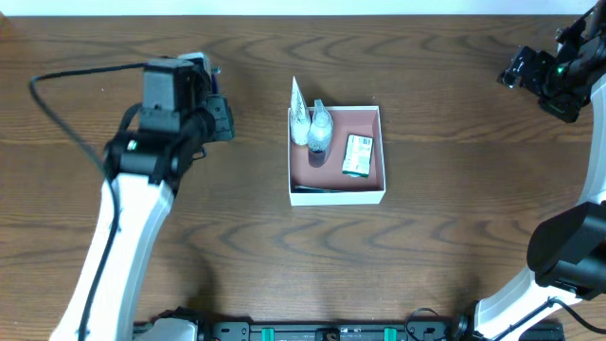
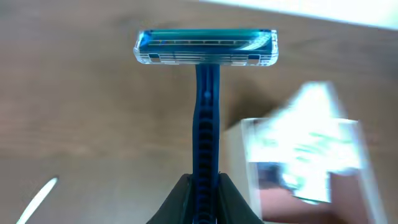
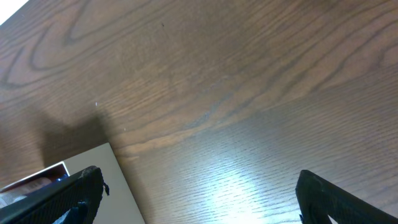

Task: Pack container
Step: 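Carry the razor with left gripper into the box and release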

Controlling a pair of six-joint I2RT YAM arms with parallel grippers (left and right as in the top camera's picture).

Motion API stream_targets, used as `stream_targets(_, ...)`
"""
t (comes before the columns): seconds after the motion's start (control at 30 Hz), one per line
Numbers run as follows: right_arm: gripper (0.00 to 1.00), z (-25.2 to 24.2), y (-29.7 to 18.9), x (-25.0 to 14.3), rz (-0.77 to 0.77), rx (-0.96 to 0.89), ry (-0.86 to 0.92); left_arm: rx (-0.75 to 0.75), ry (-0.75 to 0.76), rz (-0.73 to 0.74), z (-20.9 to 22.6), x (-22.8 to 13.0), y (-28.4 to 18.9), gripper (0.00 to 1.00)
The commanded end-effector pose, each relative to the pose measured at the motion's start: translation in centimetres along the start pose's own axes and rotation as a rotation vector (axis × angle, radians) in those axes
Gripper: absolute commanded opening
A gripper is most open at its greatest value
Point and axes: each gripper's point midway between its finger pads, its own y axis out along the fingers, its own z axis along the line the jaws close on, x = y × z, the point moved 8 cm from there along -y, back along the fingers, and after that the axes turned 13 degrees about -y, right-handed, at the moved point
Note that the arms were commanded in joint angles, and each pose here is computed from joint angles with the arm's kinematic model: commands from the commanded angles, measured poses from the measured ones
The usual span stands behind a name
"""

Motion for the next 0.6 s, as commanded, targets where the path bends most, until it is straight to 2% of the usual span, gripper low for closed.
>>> stream_targets(0.0, 0.99, -0.1, -0.6, 0.2, -0.017, -0.001, 0.012, -0.196, 0.166, -0.010, -3.5, -0.6, -2.4, 0.13)
stream_targets(0.23, 0.99, -0.1, -0.6, 0.2, -0.017, -0.001, 0.012, -0.378, 0.500, 0.006, -9.2, -4.0, -3.5, 0.13)
stream_targets(0.37, 0.99, -0.1, -0.6, 0.2, -0.017, -0.001, 0.013, -0.422, 0.600, 0.077, -11.3, -6.4, -2.2, 0.13)
stream_targets(0.57, 0.99, -0.1, -0.6, 0.2, -0.017, -0.001, 0.013, -0.368, 0.659, 0.161, -12.5, -8.7, 1.8, 0.13)
